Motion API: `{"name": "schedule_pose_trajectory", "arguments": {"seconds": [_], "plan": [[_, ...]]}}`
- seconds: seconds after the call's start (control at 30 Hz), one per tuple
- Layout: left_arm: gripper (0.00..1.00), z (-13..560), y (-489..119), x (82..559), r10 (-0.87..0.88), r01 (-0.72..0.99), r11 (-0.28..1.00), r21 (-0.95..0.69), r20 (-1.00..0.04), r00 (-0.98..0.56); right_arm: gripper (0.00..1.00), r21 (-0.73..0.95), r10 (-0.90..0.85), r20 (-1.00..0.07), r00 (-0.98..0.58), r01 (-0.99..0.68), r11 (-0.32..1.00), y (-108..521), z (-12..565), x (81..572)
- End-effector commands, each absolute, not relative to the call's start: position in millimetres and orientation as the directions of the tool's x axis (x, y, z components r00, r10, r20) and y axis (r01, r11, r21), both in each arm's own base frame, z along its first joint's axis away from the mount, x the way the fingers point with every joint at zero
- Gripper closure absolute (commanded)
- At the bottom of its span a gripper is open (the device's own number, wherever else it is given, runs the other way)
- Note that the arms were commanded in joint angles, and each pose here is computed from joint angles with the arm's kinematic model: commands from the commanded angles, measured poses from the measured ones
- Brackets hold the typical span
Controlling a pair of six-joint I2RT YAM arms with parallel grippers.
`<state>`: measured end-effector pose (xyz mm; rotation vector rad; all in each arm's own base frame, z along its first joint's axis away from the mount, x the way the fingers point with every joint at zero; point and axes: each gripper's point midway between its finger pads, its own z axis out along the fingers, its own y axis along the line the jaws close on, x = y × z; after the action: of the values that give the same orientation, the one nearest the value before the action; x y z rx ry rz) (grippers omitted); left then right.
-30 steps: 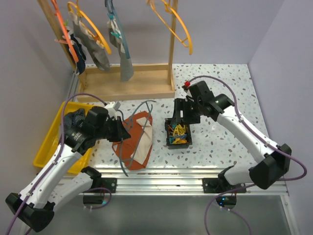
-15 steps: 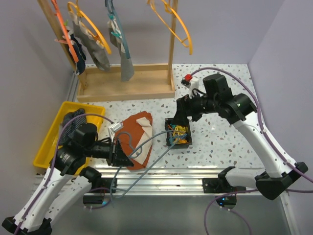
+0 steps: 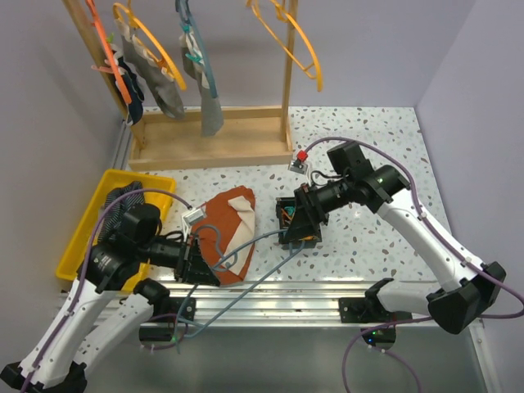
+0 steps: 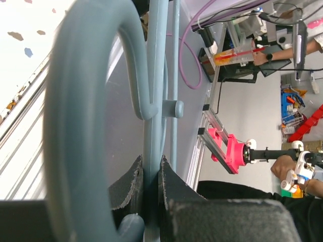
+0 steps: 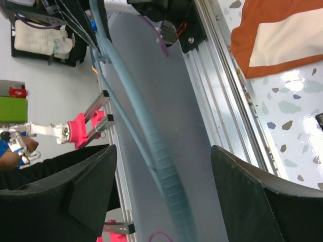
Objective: Remove the underwear clipped to the hanger
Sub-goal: Place the hanger at the clothesline.
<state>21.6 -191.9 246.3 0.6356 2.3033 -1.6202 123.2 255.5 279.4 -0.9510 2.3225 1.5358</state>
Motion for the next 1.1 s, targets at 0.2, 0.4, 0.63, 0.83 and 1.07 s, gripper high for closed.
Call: {"name": "schedule_pose_trajectory", "arguments": {"seconds": [0.2, 0.4, 0.63, 0.83, 1.07], "plan": [[1.00, 265, -192, 19, 0.235, 0.553, 0.234, -0.800, -0.505, -0.830, 0.44, 0.830, -0.451, -0.479, -0.754, -0.555, 0.046, 260, 303, 79], [1.00, 266, -197, 22, 0.238, 0.559, 0.193, -0.806, -0.514, -0.824, 0.77, 0.857, -0.465, -0.465, -0.753, -0.515, -0.024, 260, 310, 67], [0.36, 237, -192, 41, 0.236, 0.533, 0.355, -0.768, -0.478, -0.846, 1.00, 0.824, -0.461, -0.469, -0.753, -0.561, 0.078, 261, 298, 81], [0.04, 194, -155, 88, 0.135, 0.381, 0.740, -0.554, -0.433, -0.891, 1.00, 0.769, -0.458, -0.458, -0.762, -0.598, 0.225, 254, 278, 94], [0.00, 227, -120, 150, -0.091, 0.168, 0.912, -0.375, -0.584, -0.807, 1.00, 0.690, -0.409, -0.465, -0.786, -0.610, 0.388, 246, 260, 114]]}}
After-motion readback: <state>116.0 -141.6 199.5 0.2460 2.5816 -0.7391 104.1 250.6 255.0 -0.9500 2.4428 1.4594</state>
